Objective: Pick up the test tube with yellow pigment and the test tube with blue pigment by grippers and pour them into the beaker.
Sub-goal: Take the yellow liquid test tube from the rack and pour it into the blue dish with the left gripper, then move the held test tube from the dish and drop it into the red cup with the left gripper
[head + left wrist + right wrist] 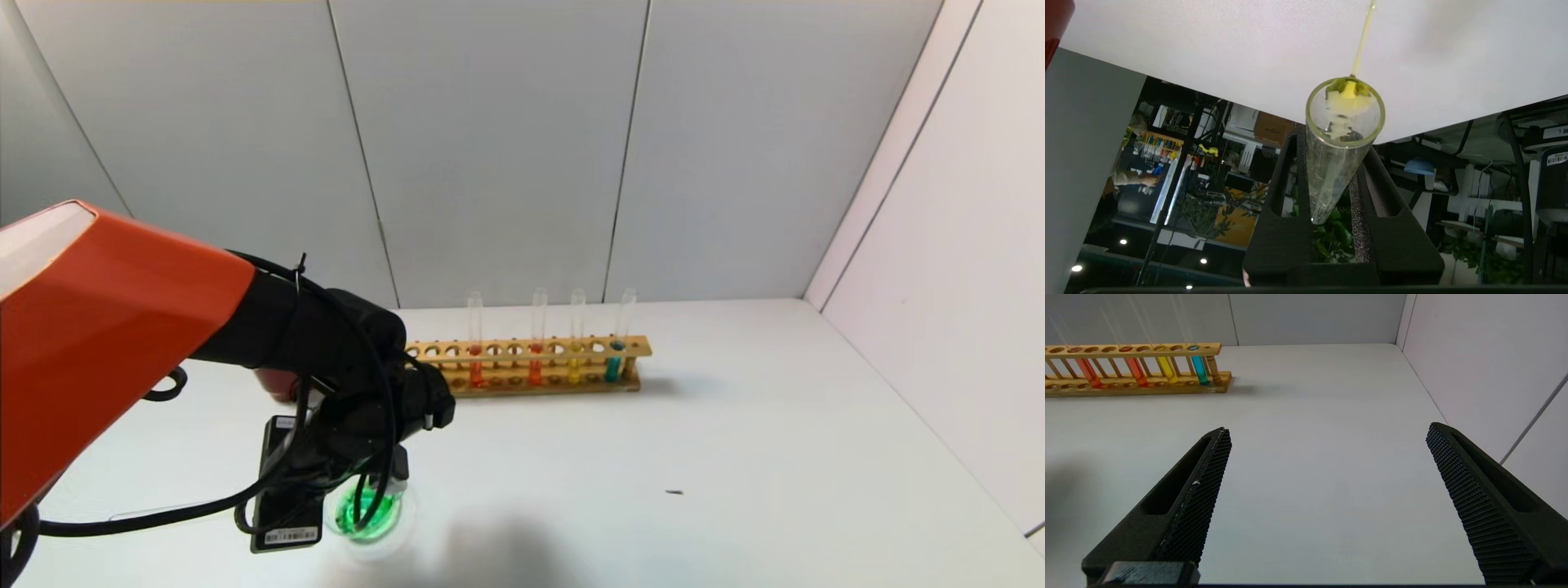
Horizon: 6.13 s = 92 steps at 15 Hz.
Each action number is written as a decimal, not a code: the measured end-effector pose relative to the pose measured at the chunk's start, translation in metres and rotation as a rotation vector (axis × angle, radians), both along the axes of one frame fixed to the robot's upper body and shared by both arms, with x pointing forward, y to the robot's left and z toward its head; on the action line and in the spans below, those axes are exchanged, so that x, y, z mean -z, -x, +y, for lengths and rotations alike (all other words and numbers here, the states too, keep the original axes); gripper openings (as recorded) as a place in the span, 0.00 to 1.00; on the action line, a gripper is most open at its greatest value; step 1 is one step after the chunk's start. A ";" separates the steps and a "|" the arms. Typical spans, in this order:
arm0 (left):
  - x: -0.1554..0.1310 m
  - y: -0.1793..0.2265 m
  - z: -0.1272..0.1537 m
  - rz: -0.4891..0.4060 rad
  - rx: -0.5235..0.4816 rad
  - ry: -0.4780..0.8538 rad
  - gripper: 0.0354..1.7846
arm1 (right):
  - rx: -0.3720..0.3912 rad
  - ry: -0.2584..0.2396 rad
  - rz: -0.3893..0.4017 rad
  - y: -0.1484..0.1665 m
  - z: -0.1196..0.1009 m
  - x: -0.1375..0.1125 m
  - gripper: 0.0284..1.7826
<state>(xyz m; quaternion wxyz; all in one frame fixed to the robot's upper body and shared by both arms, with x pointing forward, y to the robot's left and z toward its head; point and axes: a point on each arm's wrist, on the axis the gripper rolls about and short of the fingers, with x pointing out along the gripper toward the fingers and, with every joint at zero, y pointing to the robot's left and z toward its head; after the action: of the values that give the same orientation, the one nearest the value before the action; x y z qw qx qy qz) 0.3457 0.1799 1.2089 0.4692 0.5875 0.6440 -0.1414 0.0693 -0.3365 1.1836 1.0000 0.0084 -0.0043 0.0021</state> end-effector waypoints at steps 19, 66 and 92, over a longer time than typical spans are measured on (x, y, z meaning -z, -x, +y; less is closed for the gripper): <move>0.012 -0.012 -0.017 0.070 0.038 -0.081 0.16 | 0.000 0.000 0.000 0.000 0.000 0.000 0.98; -0.134 -0.019 0.082 -1.108 -0.646 0.769 0.16 | 0.000 0.000 0.000 0.000 0.000 0.000 0.98; -0.082 -0.160 0.149 -1.462 -0.814 0.904 0.16 | 0.000 0.000 0.000 0.000 0.000 0.000 0.98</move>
<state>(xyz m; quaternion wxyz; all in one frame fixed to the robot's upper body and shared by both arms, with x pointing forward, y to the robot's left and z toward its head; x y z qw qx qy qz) 0.5052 0.3287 1.2912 0.9520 0.0239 0.2304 0.2000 0.0693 -0.3364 1.1836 1.0000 0.0084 -0.0041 0.0018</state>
